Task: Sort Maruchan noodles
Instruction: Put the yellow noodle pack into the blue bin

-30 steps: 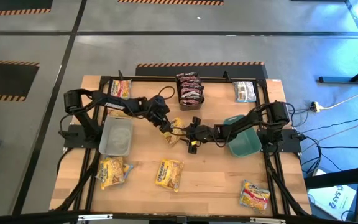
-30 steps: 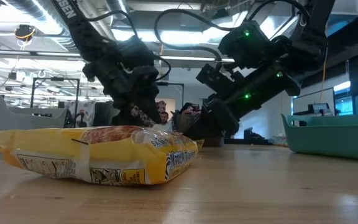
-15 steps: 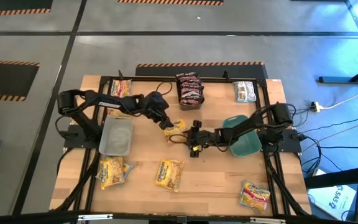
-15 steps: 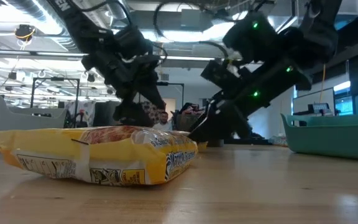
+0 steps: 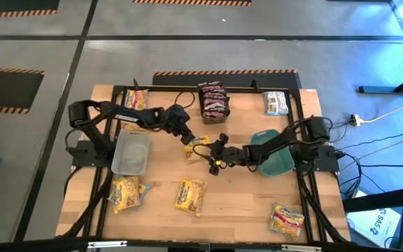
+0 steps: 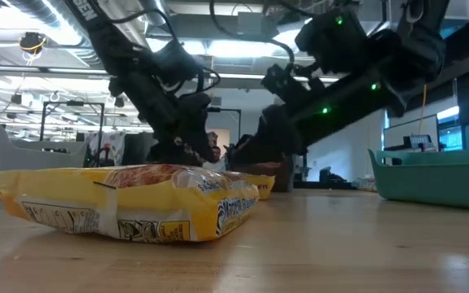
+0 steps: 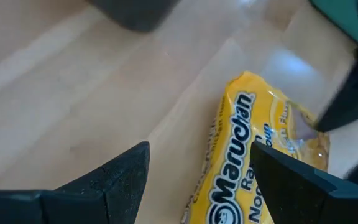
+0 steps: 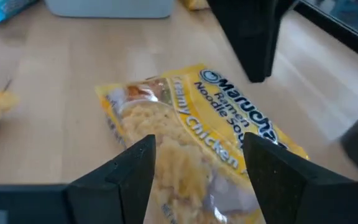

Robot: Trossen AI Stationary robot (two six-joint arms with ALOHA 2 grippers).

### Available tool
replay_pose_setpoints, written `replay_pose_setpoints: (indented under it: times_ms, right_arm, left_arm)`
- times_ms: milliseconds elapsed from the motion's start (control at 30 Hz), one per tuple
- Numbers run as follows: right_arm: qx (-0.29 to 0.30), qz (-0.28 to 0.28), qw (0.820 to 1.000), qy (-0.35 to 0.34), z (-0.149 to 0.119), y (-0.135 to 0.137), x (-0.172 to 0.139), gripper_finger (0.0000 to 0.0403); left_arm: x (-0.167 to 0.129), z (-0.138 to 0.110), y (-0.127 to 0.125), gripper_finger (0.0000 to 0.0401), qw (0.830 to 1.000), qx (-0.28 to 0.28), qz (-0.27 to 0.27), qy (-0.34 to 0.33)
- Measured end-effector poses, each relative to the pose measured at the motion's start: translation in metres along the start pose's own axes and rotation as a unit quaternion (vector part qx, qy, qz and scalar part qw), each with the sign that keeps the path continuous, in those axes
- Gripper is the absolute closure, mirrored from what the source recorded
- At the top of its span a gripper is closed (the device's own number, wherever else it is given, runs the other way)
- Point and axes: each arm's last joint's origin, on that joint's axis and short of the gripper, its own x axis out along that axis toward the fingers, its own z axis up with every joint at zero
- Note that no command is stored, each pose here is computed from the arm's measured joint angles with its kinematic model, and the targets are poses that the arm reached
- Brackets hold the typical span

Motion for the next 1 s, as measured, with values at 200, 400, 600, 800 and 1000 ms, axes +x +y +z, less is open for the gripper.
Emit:
replay_pose_setpoints:
  times_ms: [200, 400, 600, 800, 1000]
  right_arm:
    - [-0.018, -0.002, 1.0, 0.024, -0.016, 0.002, 0.008, 0.0178]
    - [-0.04, -0.002, 0.999, 0.026, -0.019, 0.002, 0.01, 0.0178]
    - [-0.043, -0.001, 0.999, 0.028, -0.019, 0.003, 0.009, 0.0178]
    - [-0.044, 0.0, 0.999, 0.029, -0.019, 0.003, 0.009, 0.0178]
    - [-0.055, 0.005, 0.998, 0.029, -0.019, 0.003, 0.009, 0.0178]
  left_arm:
    - [0.005, -0.004, 0.0, 0.0129, 0.999, -0.002, -0.024, 0.026]
    - [0.005, -0.005, -0.001, 0.0129, 0.998, -0.003, -0.045, 0.037]
    - [0.005, -0.005, -0.001, 0.0129, 0.998, -0.003, -0.05, 0.039]
    - [0.014, -0.01, 0.005, 0.0128, 0.999, -0.009, 0.003, 0.032]
    - [0.024, -0.014, 0.004, 0.0128, 0.993, -0.037, -0.082, 0.08]
